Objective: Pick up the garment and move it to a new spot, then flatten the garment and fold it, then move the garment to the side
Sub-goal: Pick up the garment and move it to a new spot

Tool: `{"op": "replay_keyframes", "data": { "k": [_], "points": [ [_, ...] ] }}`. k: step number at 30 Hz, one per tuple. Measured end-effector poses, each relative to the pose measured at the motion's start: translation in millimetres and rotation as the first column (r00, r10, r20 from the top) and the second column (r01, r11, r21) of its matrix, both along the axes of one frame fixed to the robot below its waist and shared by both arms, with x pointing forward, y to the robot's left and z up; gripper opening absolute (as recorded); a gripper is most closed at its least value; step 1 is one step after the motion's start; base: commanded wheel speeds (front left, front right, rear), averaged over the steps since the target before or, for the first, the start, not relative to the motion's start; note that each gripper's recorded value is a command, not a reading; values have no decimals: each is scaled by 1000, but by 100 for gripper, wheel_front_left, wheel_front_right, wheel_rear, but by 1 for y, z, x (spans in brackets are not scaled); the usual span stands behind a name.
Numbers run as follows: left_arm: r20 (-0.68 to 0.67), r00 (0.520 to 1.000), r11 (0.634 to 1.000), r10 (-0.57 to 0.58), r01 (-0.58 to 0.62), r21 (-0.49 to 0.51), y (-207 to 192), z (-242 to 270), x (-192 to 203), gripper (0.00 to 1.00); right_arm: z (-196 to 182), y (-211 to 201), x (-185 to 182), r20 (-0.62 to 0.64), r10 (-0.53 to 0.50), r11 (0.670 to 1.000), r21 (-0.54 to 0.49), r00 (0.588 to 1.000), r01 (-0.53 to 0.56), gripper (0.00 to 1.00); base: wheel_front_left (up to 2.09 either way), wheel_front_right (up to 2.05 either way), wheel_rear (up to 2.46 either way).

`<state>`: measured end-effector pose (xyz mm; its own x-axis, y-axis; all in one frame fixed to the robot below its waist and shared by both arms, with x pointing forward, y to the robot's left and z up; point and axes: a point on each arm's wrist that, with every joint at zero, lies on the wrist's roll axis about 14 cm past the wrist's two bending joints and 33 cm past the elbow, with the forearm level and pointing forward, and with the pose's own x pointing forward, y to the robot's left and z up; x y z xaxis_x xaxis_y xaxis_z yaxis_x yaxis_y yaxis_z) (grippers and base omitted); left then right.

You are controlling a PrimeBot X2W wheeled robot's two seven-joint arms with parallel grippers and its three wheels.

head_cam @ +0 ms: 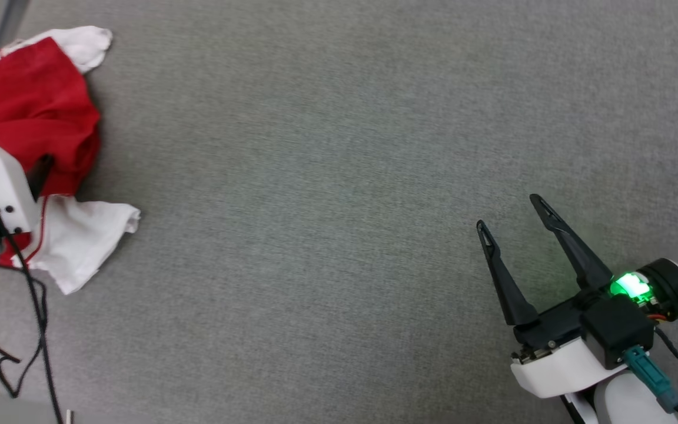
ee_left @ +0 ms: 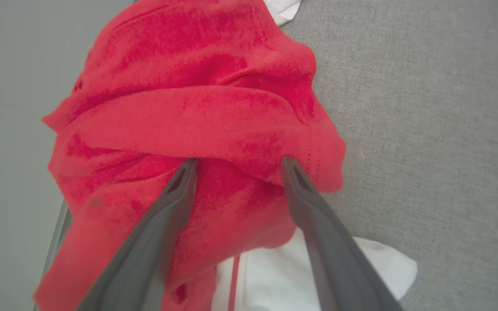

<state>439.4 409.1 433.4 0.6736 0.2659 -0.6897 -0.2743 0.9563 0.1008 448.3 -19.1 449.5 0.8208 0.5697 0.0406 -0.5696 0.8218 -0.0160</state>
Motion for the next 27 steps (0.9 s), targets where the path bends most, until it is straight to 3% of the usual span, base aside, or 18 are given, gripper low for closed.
{"op": "replay_keyframes", "data": {
  "k": [5, 15, 16, 17, 20, 27],
  "points": [
    [-151, 988, 998, 28, -37, -58, 1, -33, -4, 100, -11, -6, -2, -27, -15, 1000, -9, 1000, 14, 100, 0, 0, 0],
    [-255, 961, 986, 103, -133, -103, 6, -72, -16, 100, -25, -22, 2, -41, -45, 998, -49, 998, 43, 100, 0, 0, 0],
    [-261, 960, 985, 103, -135, -108, 6, -73, -17, 26, -25, -23, 3, -39, -46, 998, -52, 998, 44, 100, 0, 0, 0],
    [-264, 959, 984, 100, -135, -117, 4, -74, -18, 0, -25, -24, 4, -37, -47, 998, -54, 998, 45, 100, 0, 0, 0],
    [-244, 965, 982, 100, -134, -130, 2, -72, -18, 0, -22, -23, 4, -23, -40, 997, -61, 999, 39, 100, 0, 0, 0],
    [-27, 996, 994, 80, -82, -66, 10, -35, 1, 0, -2, -20, 3, 19, -47, 998, -44, 999, 48, 100, 0, 0, 0]
  ]
}}
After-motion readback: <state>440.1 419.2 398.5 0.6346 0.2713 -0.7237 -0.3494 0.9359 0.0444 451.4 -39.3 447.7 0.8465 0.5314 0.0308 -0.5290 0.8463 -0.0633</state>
